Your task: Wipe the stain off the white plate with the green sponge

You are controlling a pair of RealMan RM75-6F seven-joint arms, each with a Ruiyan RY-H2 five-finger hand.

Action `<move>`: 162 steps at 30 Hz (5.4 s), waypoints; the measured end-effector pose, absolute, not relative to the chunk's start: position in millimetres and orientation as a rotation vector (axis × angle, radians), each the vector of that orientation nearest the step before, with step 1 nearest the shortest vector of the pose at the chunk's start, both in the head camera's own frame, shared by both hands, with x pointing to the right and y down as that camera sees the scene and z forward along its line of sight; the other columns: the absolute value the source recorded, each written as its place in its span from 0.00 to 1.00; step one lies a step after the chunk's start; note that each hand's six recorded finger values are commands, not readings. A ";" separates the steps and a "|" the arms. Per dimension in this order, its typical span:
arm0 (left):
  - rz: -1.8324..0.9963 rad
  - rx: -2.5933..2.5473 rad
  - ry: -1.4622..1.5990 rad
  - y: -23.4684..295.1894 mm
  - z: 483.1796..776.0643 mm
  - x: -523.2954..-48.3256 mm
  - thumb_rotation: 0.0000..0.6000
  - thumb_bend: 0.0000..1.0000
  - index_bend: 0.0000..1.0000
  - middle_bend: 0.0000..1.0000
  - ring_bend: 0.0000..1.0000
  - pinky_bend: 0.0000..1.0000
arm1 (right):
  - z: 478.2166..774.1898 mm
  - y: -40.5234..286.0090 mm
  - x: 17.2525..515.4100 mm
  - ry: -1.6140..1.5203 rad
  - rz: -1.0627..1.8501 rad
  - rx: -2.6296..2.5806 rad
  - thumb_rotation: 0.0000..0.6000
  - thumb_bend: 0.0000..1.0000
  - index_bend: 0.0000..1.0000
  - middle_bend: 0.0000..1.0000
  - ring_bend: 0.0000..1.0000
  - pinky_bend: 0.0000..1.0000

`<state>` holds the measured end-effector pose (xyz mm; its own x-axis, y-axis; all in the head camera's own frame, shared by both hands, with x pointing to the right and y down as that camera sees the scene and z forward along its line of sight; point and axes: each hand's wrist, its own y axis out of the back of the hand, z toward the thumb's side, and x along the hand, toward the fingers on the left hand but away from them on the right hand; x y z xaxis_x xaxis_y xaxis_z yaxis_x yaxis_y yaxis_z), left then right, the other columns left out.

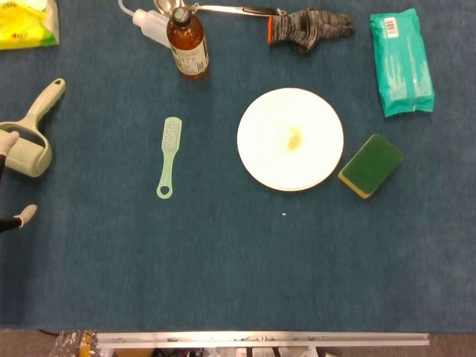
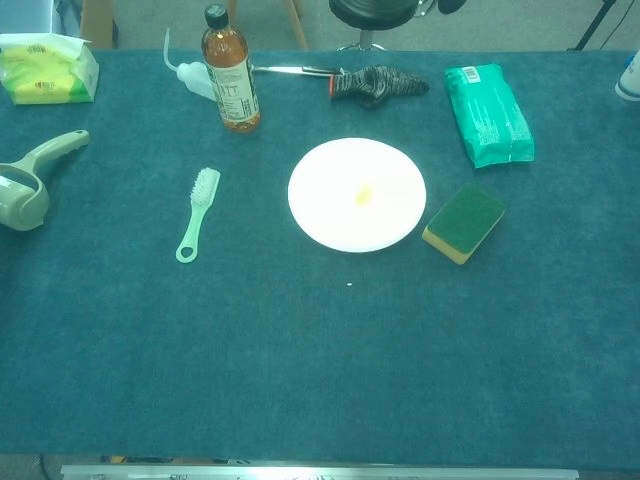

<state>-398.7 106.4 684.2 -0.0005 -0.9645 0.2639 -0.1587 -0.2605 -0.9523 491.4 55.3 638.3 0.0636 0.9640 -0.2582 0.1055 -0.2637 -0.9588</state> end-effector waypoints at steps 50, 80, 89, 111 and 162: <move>-1.365 -1.587 1.202 100.2 705.7 -379.5 1.00 0.09 0.11 0.00 0.04 0.28 | 701.7 -3.9 404.1 -0.512 1.097 -1.721 1.00 0.00 0.29 0.28 0.20 0.45; -1.398 -1.641 1.252 111.5 726.6 -390.8 1.00 0.09 0.11 0.00 0.04 0.28 | 748.7 -38.3 367.4 -0.377 0.938 -1.709 1.00 0.00 0.29 0.28 0.20 0.45; -1.409 -1.653 1.264 113.8 732.1 -394.3 1.00 0.09 0.11 0.00 0.04 0.28 | 755.2 -32.5 353.6 -0.364 0.895 -1.765 1.00 0.00 0.29 0.28 0.20 0.45; -1.413 -1.681 1.272 113.0 742.9 -391.5 1.00 0.09 0.11 0.00 0.04 0.28 | 744.5 -23.2 353.4 -0.359 0.897 -1.780 1.00 0.00 0.27 0.28 0.20 0.45; -1.416 -1.712 1.299 121.3 753.1 -396.7 1.00 0.09 0.11 0.00 0.04 0.28 | 786.1 -27.8 354.7 -0.331 1.036 -1.827 1.00 0.00 0.27 0.35 0.27 0.49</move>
<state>-396.7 121.3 753.1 -0.0277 -0.9146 0.4034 -0.3232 -0.3737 -0.8694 354.7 -27.8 786.1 0.6002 0.6183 -0.5074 -0.2095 -0.4907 -0.8458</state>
